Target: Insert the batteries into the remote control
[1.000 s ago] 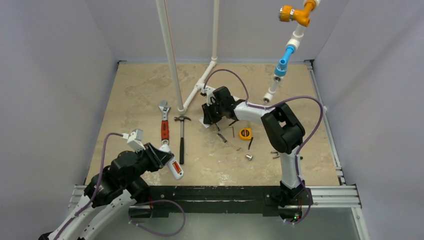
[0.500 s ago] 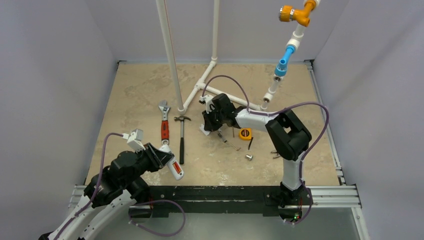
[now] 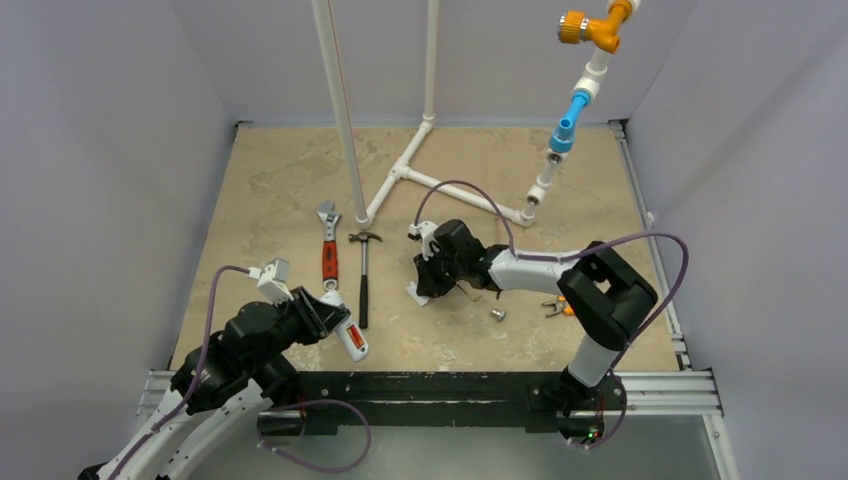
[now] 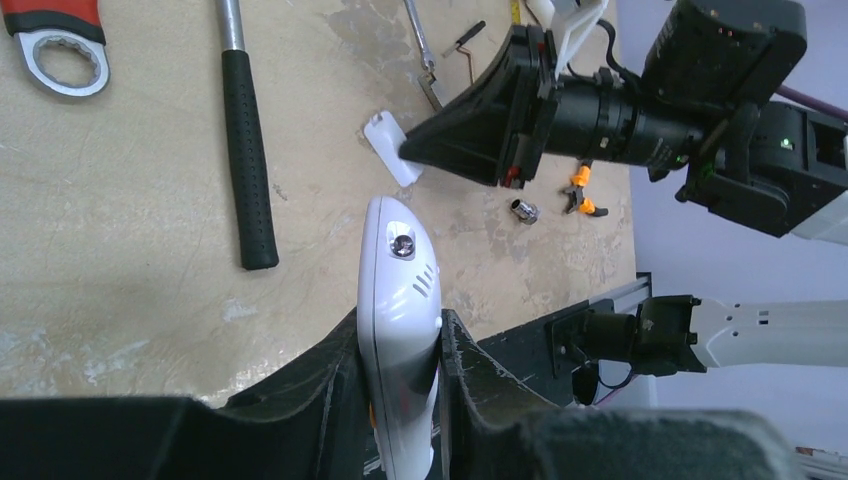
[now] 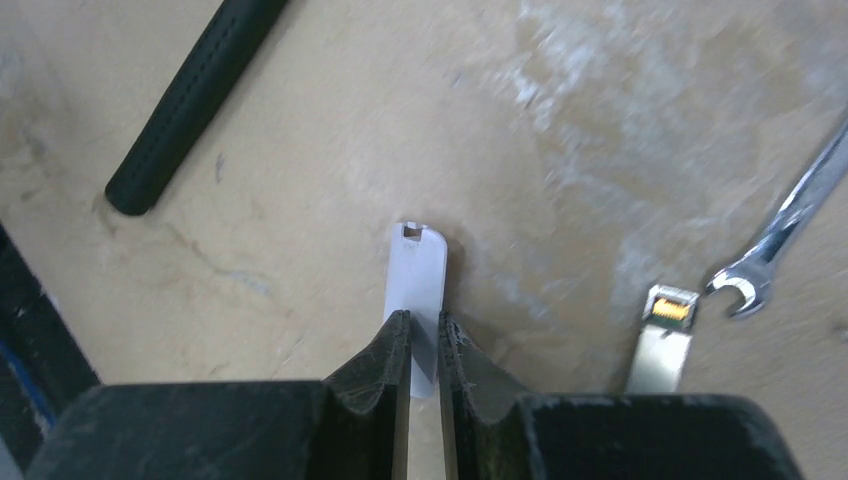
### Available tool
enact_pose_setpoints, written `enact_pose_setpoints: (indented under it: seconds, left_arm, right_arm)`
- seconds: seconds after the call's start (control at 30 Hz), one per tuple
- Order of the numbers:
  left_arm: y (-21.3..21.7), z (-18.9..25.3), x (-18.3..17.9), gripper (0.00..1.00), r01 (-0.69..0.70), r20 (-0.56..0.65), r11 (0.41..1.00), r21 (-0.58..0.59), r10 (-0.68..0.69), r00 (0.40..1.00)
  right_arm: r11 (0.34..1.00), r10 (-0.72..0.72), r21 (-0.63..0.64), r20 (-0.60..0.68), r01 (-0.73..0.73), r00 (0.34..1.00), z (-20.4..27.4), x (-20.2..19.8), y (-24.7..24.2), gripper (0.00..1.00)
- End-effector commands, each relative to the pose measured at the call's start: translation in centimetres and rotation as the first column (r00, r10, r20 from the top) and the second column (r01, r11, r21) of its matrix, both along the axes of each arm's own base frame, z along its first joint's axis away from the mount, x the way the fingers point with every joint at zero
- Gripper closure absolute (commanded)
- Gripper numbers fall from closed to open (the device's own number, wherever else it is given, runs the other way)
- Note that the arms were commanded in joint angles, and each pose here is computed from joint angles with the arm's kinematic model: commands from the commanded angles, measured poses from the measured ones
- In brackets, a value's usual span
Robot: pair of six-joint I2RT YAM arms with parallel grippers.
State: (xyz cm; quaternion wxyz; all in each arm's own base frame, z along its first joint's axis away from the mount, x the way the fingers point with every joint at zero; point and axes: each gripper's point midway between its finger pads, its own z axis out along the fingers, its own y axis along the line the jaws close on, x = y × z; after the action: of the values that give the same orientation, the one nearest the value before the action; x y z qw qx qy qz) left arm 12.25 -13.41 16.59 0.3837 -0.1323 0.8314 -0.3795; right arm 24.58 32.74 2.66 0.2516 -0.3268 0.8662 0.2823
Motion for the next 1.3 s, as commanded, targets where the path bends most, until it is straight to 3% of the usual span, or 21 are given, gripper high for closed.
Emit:
enact_pose_setpoints:
  seconds: [0.0, 0.2, 0.27, 0.33, 0.37, 0.57, 0.6, 0.73, 0.83, 1.27]
  left_arm:
    - [-0.9, 1.4, 0.3, 1.0, 0.015, 0.027, 0.998, -0.066, -0.014, 1.0]
    - [-0.9, 1.3, 0.0, 1.0, 0.018, 0.024, 0.997, -0.08, -0.017, 1.0]
    - [-0.9, 1.3, -0.1, 1.0, 0.019, 0.026, 0.996, -0.086, -0.016, 1.0]
    - [-0.9, 1.3, -0.1, 1.0, 0.021, 0.028, 0.996, -0.089, -0.019, 0.999]
    - [-0.9, 1.3, -0.2, 1.0, 0.024, 0.027, 0.996, -0.086, -0.021, 0.999]
    - [-0.8, 1.6, -0.4, 1.0, 0.032, 0.028, 0.996, -0.085, -0.03, 0.999]
    - [-0.8, 1.7, -0.4, 1.0, 0.031, 0.031, 0.996, -0.087, -0.028, 0.999]
    - [-0.5, 1.8, -0.6, 1.0, 0.027, 0.036, 0.996, -0.084, -0.024, 0.999]
    - [-0.3, 1.8, -0.6, 1.0, 0.026, 0.04, 0.997, -0.079, -0.023, 0.999]
    - [0.1, 1.7, -0.8, 1.0, 0.015, 0.042, 0.997, -0.072, -0.012, 0.999]
  right_arm:
    - [0.987, -0.001, -0.159, -0.166, -0.026, 0.986, -3.9, -7.0, -4.1, 0.89]
    - [0.985, -0.048, -0.172, -0.193, 0.014, 0.98, -3.7, -11.4, -6.1, 0.85]
    - [0.986, -0.073, -0.162, -0.187, 0.042, 0.98, -3.4, -12.1, -6.4, 0.76]
    - [0.988, -0.093, -0.137, -0.176, 0.069, 0.98, -2.9, -12.1, -6.3, 0.56]
    - [0.988, -0.106, -0.127, -0.169, 0.085, 0.98, -2.6, -12.0, -6.2, 0.52]
    - [0.981, -0.196, -0.034, -0.129, 0.193, 0.972, 0.3, -10.5, -5.2, 0.48]
    - [0.978, -0.207, -0.033, -0.132, 0.205, 0.969, 0.5, -10.4, -5.2, 0.5]
    - [0.97, -0.241, -0.062, -0.13, 0.235, 0.962, 0.2, -10.4, -5.8, 0.85]
    - [0.966, -0.251, -0.103, -0.127, 0.239, 0.96, -1.0, -10.9, -6.5, 0.99]
    - [0.975, -0.154, -0.172, -0.082, 0.139, 0.985, -3.7, -13.1, -4.3, 1.0]
